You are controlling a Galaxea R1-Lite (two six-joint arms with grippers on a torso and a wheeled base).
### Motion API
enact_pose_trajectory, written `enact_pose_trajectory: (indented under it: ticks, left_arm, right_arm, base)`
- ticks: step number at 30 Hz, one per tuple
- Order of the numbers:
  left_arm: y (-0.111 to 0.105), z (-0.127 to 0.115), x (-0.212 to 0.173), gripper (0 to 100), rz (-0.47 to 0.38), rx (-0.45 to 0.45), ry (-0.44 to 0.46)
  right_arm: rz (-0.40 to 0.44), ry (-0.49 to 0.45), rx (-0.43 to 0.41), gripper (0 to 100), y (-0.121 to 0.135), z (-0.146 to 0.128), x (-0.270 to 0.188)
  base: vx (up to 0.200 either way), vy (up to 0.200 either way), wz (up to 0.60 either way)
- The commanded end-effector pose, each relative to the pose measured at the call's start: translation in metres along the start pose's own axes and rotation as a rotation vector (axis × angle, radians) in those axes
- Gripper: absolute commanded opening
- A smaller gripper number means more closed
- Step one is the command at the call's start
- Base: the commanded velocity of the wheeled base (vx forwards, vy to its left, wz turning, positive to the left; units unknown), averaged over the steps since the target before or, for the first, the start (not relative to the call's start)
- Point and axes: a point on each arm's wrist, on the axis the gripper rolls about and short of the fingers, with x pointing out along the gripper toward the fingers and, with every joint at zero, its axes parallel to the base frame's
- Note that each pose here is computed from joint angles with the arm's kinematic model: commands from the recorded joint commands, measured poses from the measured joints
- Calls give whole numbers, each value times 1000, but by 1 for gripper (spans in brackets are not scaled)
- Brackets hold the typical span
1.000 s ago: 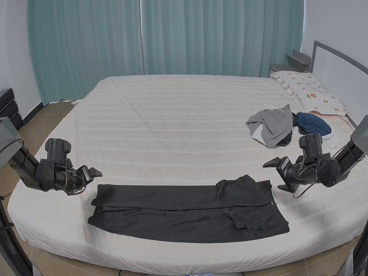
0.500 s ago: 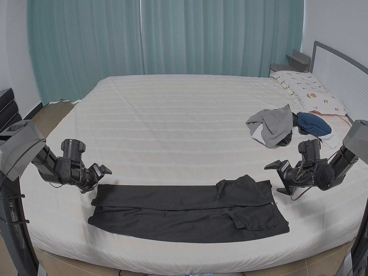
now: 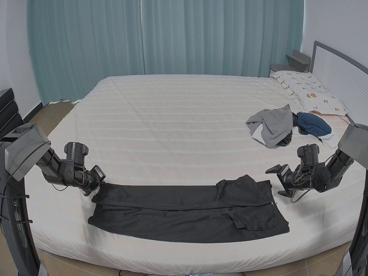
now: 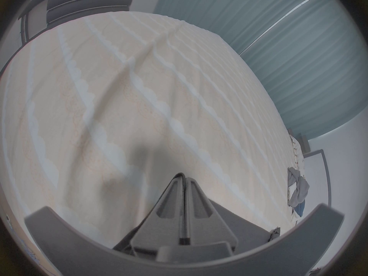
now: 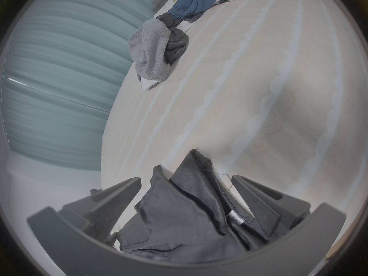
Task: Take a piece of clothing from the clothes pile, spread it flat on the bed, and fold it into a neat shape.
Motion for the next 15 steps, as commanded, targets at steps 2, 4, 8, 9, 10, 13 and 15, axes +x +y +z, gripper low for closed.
enact_pose_trajectory:
  ticks: [2,4,8,9,10,13,15]
  left_arm:
    - [3,5,1,0,2,-11,-11]
    - [2,6,1,0,2,-12,-13]
    - [4,5,2,0,7,-11,-12]
    - [4,5,2,0,7,-11,-12]
    - [4,5,2,0,7,-11,-12]
    - [3,4,3,0,7,-10,-10]
    - [3,4,3,0,7,-9,-10]
  right_arm:
    - [-15,13,-4,100,-5,-2,11]
    - [-12,9,-4,100,-4,0,14]
    - [-8,10,-8,100,-4,1,23]
    - [-8,10,-8,100,-4,1,23]
    - [-8,10,-8,100,-4,1,23]
    - [-10,13,-22,0,-4,0,31]
    - [-9,15,-24,0,-4,-1,31]
  base:
    - [0,0,0]
    - [0,0,0]
    - [0,0,0]
    - [0,0,0]
    - [0,0,0]
    - [0,0,0]
    - [0,0,0]
